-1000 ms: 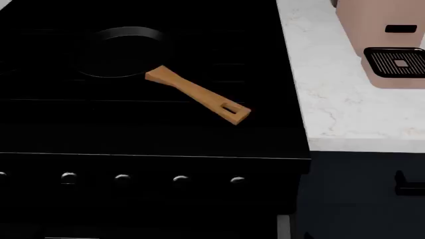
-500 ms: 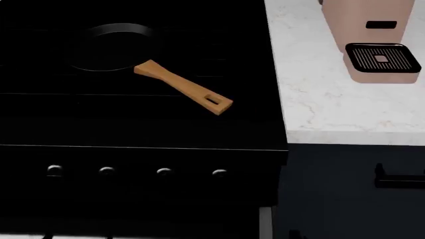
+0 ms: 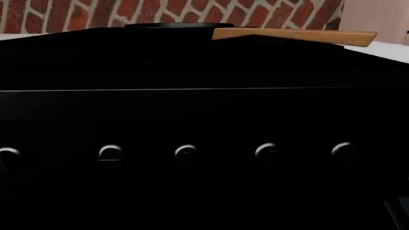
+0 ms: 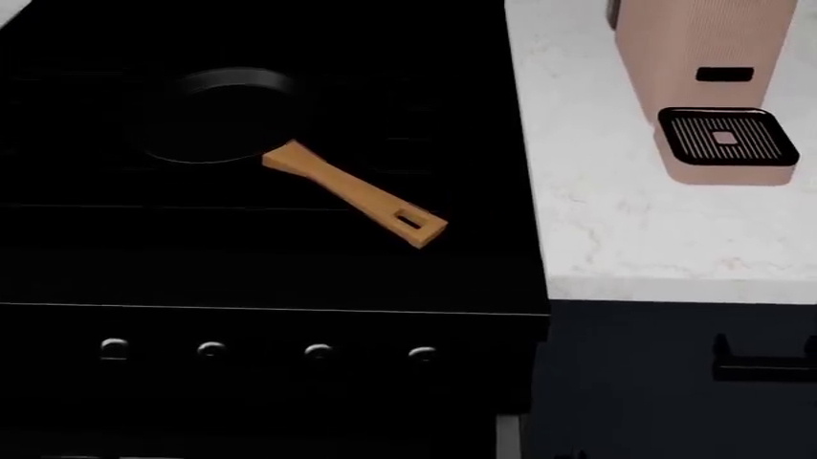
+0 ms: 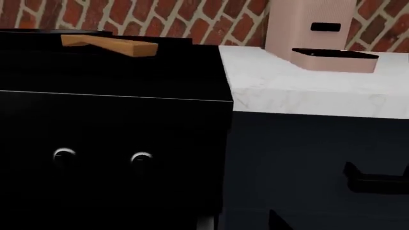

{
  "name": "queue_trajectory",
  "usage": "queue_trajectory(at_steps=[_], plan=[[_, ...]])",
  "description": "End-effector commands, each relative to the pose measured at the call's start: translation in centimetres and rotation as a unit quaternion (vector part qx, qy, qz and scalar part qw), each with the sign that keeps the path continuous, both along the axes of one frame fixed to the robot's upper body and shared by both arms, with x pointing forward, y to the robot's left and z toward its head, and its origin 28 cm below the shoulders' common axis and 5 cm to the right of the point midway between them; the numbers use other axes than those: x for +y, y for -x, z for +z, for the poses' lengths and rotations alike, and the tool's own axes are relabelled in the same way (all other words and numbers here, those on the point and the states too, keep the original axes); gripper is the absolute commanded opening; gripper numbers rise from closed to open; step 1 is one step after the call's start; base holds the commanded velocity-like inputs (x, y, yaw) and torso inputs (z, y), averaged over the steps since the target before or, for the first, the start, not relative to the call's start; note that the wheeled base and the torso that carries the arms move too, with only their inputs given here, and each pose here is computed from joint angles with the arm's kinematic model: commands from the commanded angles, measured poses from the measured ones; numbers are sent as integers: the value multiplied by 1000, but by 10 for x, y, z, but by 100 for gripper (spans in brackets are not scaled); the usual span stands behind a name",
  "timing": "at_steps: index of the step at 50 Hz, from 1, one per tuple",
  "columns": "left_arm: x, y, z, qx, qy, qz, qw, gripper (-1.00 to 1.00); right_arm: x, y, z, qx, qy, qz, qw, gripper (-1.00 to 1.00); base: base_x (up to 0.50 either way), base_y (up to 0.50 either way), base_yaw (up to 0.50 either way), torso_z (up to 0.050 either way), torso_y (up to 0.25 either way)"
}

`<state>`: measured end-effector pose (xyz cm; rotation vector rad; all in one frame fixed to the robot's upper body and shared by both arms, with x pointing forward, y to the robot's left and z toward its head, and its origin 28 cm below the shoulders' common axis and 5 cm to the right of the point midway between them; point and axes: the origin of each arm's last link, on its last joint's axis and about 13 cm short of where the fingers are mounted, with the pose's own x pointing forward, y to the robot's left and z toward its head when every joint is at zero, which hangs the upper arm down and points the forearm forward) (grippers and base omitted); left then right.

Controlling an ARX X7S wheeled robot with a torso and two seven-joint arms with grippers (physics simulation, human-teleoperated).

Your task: Pick the pork loin from the plate and place it in the pan.

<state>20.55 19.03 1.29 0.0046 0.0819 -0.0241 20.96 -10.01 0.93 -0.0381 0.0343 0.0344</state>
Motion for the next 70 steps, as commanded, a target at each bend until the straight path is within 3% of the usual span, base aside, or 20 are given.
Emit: queue_trajectory(at_steps=[1, 22, 26, 31, 38, 48, 70], plan=[[1, -2, -2, -2, 21, -4, 1000, 100, -1, -1, -1, 2, -3, -2, 1000, 100, 0, 0, 0, 50, 8], [3, 3, 4, -2, 10, -4, 1000, 100, -2, 3, 0, 8, -5, -5, 1000, 100, 0, 0, 0, 48, 8], [26, 2, 51, -36, -10, 3, 999, 100, -16, -4, 39, -7, -17, 4, 1000, 100, 0, 0, 0, 0, 0], [47, 7, 119, -47, 18, -5, 999, 100, -40, -4, 101, -44, 1, 8, 999, 100, 0, 0, 0, 0, 0], [52, 9, 163, -80, 3, -22, 997, 100, -48, 1, 140, -53, -3, 26, 998, 100, 0, 0, 0, 0, 0], [54, 6, 167, -82, -5, -12, 997, 100, -51, -3, 143, -67, -2, 4, 998, 100, 0, 48, 0, 0, 0], [52, 7, 164, -77, -4, -10, 997, 100, -50, 0, 143, -82, 22, 2, 996, 100, 0, 500, 0, 0, 0]])
